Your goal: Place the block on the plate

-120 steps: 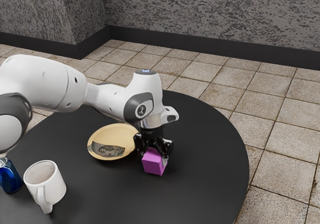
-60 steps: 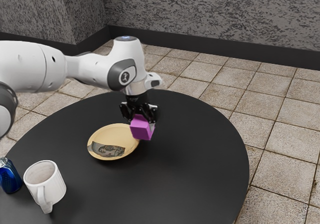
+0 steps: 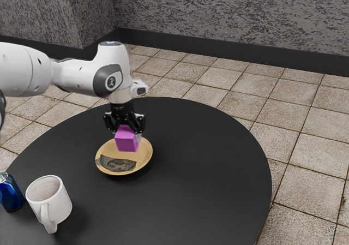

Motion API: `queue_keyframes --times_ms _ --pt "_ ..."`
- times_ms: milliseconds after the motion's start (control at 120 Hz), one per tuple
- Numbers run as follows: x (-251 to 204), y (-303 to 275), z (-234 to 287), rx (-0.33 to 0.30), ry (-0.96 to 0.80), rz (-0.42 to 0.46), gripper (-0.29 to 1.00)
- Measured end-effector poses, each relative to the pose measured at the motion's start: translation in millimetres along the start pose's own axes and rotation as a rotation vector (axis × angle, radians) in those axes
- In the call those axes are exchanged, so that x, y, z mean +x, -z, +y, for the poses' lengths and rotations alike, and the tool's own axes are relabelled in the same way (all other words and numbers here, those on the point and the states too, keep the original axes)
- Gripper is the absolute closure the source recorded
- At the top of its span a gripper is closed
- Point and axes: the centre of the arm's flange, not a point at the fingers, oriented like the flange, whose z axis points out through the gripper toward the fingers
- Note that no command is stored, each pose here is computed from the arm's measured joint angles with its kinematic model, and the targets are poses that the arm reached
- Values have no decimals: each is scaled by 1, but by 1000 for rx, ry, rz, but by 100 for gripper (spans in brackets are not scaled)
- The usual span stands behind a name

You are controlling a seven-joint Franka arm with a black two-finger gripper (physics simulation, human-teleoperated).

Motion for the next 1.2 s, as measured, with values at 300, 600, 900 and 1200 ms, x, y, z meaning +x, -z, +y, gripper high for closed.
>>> queue_keyframes --times_ms 300,600,900,1200 --pt "-4 -18 -26 -1 40 -24 26" --pt "3 -49 -28 -1 44 -54 26" --pt "6 -53 -27 -3 39 -39 11" --pt "-9 45 -23 13 5 64 3"
